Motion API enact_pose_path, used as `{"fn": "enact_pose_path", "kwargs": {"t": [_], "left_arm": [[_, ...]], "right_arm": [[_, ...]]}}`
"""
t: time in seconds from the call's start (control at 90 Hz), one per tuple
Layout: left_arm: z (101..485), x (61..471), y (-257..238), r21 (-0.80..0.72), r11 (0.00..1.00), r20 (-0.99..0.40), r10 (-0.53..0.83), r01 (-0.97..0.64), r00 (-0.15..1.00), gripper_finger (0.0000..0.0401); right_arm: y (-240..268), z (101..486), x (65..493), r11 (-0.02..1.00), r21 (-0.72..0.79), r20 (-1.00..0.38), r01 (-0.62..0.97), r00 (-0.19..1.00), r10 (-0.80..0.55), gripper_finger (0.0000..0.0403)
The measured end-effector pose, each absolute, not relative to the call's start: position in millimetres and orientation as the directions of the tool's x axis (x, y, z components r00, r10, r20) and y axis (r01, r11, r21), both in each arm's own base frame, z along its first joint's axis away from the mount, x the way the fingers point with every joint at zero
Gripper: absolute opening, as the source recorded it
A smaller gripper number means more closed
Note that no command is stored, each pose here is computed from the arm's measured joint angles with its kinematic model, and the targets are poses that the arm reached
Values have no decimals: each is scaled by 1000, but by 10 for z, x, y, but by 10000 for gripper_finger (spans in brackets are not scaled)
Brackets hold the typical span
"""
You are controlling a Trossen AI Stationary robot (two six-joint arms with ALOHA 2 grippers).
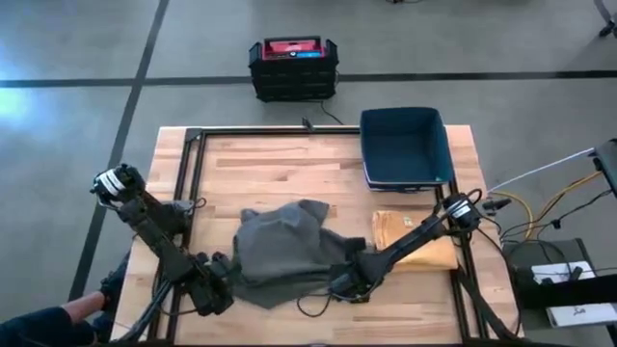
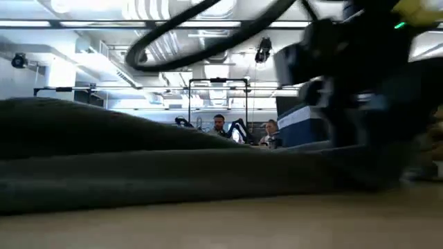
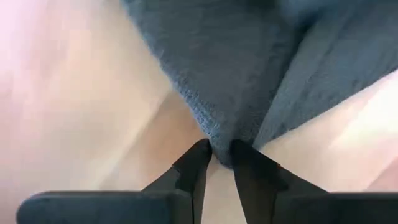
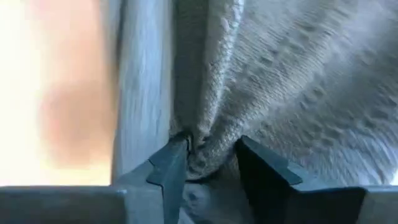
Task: Fold towel
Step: Fold the gray towel
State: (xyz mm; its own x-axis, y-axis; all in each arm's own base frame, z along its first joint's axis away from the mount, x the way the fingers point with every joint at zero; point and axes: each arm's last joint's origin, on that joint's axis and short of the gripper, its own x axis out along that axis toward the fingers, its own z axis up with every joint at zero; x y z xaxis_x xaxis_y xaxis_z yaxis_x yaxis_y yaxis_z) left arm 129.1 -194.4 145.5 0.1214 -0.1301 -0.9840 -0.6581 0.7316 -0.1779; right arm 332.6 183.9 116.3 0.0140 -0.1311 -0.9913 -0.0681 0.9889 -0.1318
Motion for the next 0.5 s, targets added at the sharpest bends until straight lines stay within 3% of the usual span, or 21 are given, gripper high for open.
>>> {"fn": "enact_pose_path", "kwargs": {"t": [0.133, 0.256, 0.344, 0.5], "left_arm": [[1535, 1268, -1995, -198, 674, -980, -140, -711, 141, 49], [1898, 1400, -2116, -337, 690, -933, -154, -641, 325, 40], [2143, 1478, -2121, -336, 753, -888, -52, -566, 457, 36], [2327, 1551, -1996, -189, 828, -797, 185, -529, 574, 32]], "right_arm": [[1882, 1302, 3311, 997, -38, -999, -73, 3, -38, 108], [1913, 1596, 3394, 996, 24, -996, -88, 86, 32, 96], [1928, 1775, 3495, 990, 27, -980, -139, 193, 53, 88], [1843, 1874, 3759, 971, -170, -882, -169, 466, -74, 75]]}}
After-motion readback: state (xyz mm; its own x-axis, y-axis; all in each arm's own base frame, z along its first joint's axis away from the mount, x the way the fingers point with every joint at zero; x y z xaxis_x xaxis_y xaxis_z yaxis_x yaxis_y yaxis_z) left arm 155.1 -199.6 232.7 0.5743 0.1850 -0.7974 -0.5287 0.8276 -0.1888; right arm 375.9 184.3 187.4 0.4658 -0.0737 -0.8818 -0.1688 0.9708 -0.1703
